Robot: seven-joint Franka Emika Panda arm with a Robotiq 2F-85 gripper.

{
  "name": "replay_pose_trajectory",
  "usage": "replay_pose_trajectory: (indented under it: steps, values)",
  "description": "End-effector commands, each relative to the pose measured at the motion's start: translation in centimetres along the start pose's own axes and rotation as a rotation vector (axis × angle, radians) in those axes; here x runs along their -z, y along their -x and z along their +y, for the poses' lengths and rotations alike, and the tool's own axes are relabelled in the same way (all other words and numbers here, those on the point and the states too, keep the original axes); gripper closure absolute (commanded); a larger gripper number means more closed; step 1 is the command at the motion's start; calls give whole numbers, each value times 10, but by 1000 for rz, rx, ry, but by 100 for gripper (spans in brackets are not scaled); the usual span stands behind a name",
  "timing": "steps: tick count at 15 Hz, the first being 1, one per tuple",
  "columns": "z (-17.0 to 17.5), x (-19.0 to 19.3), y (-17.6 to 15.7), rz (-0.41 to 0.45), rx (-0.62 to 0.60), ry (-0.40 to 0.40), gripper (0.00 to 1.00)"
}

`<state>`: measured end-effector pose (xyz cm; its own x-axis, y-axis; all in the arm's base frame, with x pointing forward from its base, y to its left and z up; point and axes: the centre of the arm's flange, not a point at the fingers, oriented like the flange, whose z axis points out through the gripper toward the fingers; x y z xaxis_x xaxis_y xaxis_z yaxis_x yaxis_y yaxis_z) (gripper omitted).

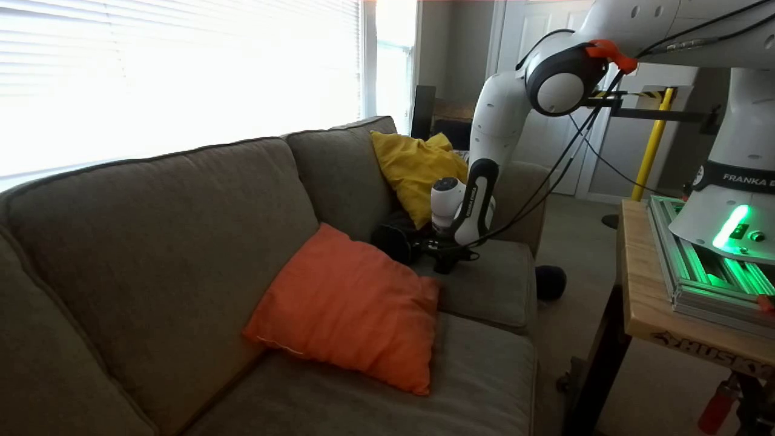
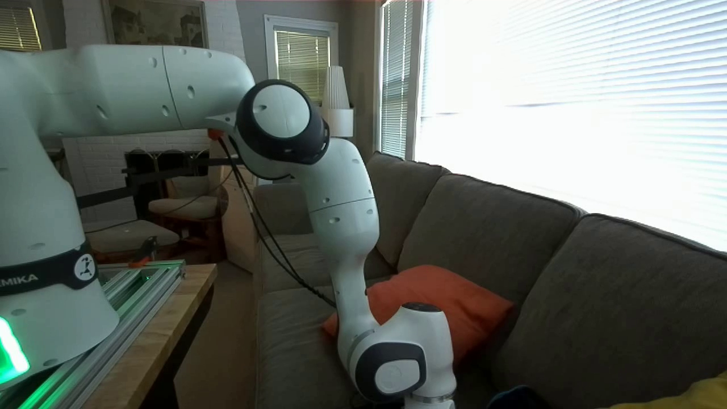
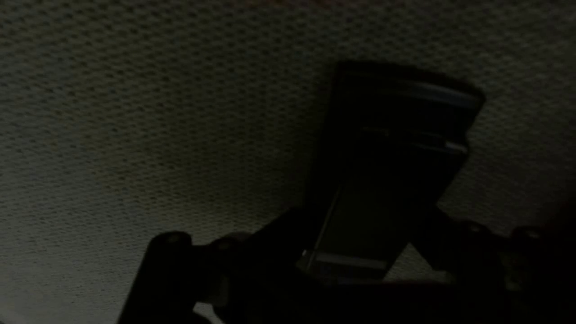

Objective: Put the remote on the right armrest

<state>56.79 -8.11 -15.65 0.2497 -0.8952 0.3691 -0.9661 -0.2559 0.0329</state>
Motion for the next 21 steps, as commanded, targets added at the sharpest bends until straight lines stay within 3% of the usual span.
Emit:
replay_pose_trajectory:
  steps: [1,6,12,14,15,18,21]
  values:
    - [11,9,17,-8,-36,22,64]
    - [36,48,29,54,-96,34,64]
    - [59,80,46,108,-148,119,64]
    - [54,79,52,89,-119,153,14]
    - [51,78,53,86,-115,167,14]
    - [40,71,54,83,-95,176,1]
    - [27,65,51,103,-19,140,0]
